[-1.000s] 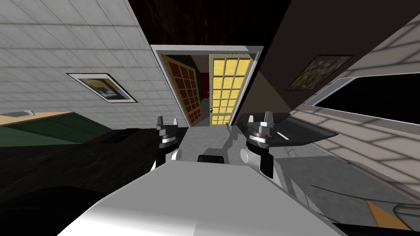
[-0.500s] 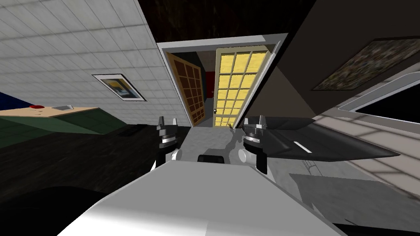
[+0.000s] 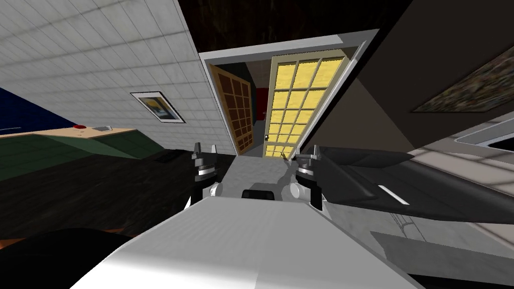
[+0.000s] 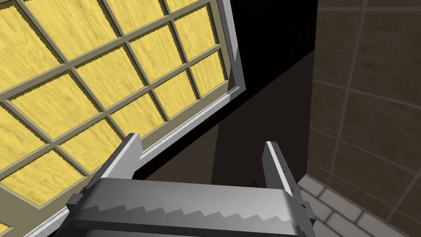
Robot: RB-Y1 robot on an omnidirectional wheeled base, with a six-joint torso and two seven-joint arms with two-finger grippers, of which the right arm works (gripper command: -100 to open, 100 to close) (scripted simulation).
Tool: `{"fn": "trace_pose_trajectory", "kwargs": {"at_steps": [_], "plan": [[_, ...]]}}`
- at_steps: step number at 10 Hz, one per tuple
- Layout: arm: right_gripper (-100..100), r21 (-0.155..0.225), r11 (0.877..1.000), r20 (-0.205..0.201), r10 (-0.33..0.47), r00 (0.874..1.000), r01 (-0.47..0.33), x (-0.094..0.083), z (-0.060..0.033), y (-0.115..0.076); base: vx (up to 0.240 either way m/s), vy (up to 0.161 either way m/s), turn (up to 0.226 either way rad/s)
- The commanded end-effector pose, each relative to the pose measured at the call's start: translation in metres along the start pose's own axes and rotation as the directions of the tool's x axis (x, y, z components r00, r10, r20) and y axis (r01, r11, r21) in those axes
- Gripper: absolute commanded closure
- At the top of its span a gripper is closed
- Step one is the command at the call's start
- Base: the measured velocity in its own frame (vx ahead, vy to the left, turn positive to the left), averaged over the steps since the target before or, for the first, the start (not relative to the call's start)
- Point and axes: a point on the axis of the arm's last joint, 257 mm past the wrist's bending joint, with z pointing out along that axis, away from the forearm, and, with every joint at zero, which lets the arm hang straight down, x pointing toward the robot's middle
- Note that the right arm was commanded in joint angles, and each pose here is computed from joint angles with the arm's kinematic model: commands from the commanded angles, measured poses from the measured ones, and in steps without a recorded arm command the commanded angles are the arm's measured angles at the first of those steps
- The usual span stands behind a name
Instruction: Push the door open
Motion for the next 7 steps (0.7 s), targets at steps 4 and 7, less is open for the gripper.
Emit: {"fn": "trace_pose_trajectory", "kwargs": {"at_steps": [4,7], "plan": [[-100,0.032,0.992,0.040,0.118,0.992,-0.119,-0.017,-0.0104,-0.025,0.106,-0.010,0.120],[-100,0.047,0.979,0.076,0.193,0.978,-0.197,-0.030,-0.0190,-0.043,0.093,0.004,0.133]]}}
